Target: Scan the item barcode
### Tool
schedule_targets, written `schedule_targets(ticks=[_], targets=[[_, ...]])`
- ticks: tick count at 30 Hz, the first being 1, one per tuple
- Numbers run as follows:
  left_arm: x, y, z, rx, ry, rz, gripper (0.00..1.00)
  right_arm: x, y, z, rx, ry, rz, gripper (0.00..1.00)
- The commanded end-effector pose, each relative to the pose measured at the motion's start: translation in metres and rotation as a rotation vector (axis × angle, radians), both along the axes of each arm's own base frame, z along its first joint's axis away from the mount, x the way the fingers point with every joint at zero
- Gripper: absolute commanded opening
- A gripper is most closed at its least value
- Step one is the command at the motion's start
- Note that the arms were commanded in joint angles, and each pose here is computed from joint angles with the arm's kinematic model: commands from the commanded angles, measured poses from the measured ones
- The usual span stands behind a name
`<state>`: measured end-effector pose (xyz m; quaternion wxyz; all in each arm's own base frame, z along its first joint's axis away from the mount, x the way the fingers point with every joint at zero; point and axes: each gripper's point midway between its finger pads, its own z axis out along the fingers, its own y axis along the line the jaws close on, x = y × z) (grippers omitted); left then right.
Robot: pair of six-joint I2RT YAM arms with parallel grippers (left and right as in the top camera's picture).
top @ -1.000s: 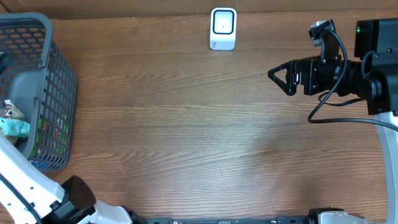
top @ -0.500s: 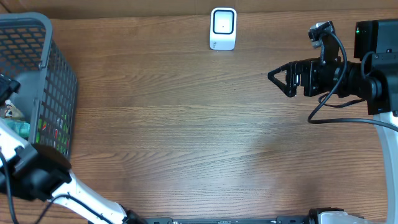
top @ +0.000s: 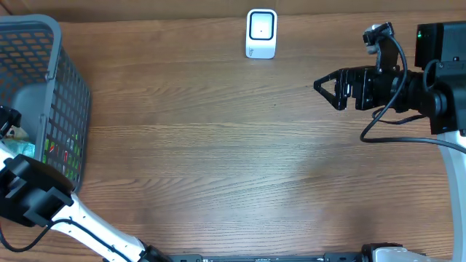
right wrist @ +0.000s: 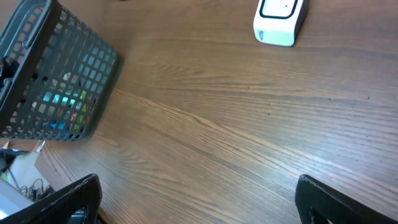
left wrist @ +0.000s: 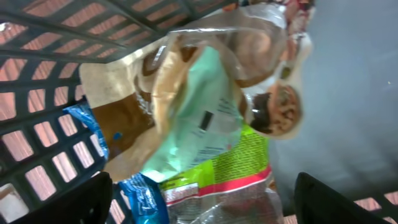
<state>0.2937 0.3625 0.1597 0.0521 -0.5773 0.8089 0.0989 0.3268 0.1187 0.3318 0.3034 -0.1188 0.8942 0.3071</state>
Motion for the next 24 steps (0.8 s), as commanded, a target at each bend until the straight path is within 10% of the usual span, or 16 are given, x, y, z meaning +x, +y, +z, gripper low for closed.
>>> schedule_targets(ticks=[1,19,22,24], targets=[[-0.009,0.005,0.004,0.016,0.007,0.051,0.81,0.001,0.001,0.011,0.005,-0.033,0.001,1.00],[0.003,0.000,-0.065,-0.015,0.064,-0.024,0.78,0.011,0.002,0.014,0.008,-0.066,-0.001,1.00],[0.005,-0.005,-0.071,-0.039,0.054,-0.030,0.67,0.012,0.002,0.014,0.009,-0.067,-0.001,1.00],[0.010,-0.007,-0.069,-0.054,0.030,-0.059,0.40,0.013,0.002,0.014,0.008,-0.070,-0.001,1.00]])
